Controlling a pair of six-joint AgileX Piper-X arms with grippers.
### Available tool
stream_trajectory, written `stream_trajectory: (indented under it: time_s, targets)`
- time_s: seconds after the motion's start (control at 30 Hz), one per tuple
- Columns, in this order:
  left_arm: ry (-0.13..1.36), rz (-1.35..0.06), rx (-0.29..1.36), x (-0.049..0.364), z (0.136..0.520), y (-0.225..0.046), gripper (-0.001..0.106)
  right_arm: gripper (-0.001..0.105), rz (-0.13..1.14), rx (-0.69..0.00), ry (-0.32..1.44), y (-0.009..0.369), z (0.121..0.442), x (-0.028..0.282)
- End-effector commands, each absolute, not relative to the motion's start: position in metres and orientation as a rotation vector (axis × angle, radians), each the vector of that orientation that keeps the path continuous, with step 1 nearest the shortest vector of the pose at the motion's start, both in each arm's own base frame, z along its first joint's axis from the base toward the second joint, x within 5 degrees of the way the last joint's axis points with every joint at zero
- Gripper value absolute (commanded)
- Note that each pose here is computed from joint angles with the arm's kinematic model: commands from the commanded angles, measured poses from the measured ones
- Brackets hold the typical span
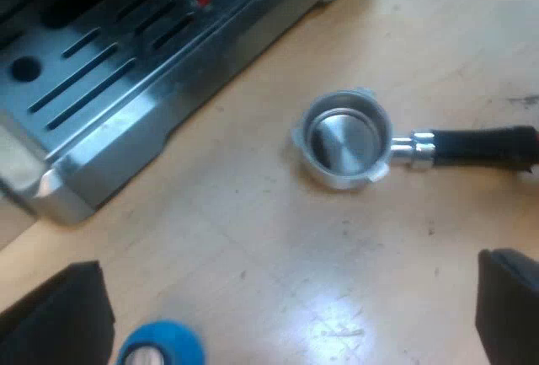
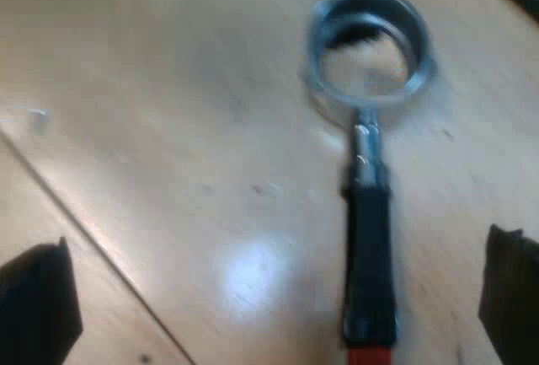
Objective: Grind coffee beans and then tamp
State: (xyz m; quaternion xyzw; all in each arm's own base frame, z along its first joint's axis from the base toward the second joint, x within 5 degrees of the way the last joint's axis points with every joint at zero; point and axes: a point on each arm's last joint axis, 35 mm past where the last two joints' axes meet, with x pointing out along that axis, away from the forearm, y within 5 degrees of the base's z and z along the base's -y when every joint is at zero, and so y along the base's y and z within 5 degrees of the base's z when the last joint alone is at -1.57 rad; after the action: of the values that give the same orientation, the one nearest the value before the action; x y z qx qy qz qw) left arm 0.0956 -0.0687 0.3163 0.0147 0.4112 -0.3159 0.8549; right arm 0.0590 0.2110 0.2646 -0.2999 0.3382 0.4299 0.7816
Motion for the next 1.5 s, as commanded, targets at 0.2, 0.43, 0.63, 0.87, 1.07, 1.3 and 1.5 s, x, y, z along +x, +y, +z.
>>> stream_trajectory:
  time_s: [0.2,0.43,0.63,0.87,1.07,1.3,1.5]
  targets:
    - [0.882,-0.453,-0.032,0.101,0.321,-0.049,0.089,0.102,0.935,-0.599,0.434,0.230,0.281,0.037]
    - [0.907,-0.363,-0.005,0.100,0.318,-0.042,0.089,0.102,0.966,-0.505,0.307,0.235,0.261,0.038]
    - [0.976,-0.351,0.007,0.107,0.305,-0.045,0.089,0.102,0.986,-0.516,0.240,0.228,0.233,0.037]
    - [1.112,-0.330,0.030,0.124,0.277,-0.051,0.089,0.102,0.984,-0.553,0.265,0.218,0.212,0.036]
    - [1.199,-0.316,0.045,0.135,0.256,-0.056,0.089,0.102,0.983,-0.558,0.268,0.222,0.207,0.037]
    - [1.278,-0.302,0.059,0.144,0.224,-0.059,0.089,0.102,0.984,-0.545,0.260,0.233,0.197,0.038]
    - [1.302,-0.298,0.064,0.158,0.203,-0.065,0.089,0.102,0.984,-0.545,0.260,0.237,0.193,0.038]
